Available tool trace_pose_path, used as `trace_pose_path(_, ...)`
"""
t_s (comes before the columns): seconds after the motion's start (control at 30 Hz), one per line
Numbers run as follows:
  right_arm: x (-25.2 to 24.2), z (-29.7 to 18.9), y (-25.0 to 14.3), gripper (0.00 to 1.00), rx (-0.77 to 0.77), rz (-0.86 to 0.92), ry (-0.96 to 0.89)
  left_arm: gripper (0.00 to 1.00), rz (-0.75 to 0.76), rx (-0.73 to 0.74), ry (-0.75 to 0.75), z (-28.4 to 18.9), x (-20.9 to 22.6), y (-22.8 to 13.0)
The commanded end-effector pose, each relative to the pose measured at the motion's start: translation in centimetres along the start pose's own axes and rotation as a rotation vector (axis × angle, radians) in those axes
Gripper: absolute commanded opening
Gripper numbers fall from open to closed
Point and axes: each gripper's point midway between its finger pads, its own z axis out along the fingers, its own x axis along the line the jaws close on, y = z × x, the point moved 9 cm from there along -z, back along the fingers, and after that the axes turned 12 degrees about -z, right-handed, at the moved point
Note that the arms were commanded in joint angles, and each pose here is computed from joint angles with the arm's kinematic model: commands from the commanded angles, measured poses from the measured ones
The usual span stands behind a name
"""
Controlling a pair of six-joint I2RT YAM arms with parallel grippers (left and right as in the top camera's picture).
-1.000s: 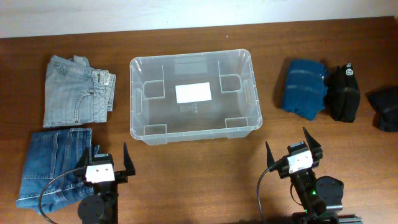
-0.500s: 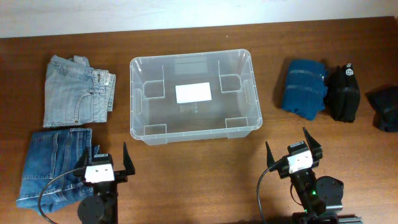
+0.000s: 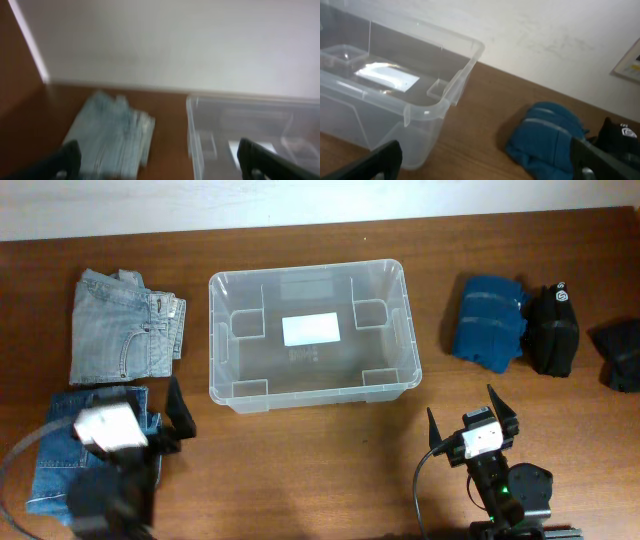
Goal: Pack container
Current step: 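Move the left gripper to the light-wash jeans and grasp them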
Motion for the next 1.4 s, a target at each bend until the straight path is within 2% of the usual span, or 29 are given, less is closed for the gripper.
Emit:
trace_pose_path(0.0,0.0,0.0,-0.2,0.98,0.007,-0.001,-0.006,0.99,-0.069,0.12,0.089,1.6,-0.3,4.6)
trace_pose_path(0.13,0.0,0.0,-0.2,0.98,0.007,-0.001,-0.006,0.99,-0.114,0.315,0.203,3.8,0.6,8.9)
trace_pose_path(0.23,0.0,0.0,-0.2,0.98,0.007,-0.001,-0.006,1.0,-0.159,0.386,0.341,4.7,2.9,11.1)
trace_pose_path(0.43,0.0,0.0,-0.2,0.98,0.007,-0.001,-0.006,1.0,-0.269,0.452,0.528,6.1,8.5,11.7)
trace_pose_path(0.6,0.0,0.0,-0.2,0.98,0.007,-0.001,-0.006,0.99,-0.372,0.468,0.448,9.9,12.1,11.0)
trace_pose_path(0.67,0.0,0.0,-0.2,0.98,0.007,-0.001,-0.006,0.99,-0.363,0.453,0.403,11.8,12.9,10.9)
trace_pose_path(0.83,0.0,0.0,-0.2,0.98,0.007,-0.001,-0.006,0.99,-0.306,0.443,0.172,18.6,14.9,9.3)
trace_pose_path(1.0,0.0,0.0,-0.2,0.98,0.007,-0.001,-0.006,0.99,-0.319,0.502,0.136,25.0,18.4,5.3)
trace_pose_path(1.13,0.0,0.0,-0.2,0.99,0.007,-0.001,-0.006,0.99,-0.27,0.589,0.111,28.9,20.2,1.7)
trace_pose_path(1.37,0.0,0.0,-0.2,0.98,0.007,-0.001,-0.006,1.0,-0.161,0.669,0.052,33.1,21.3,-3.2)
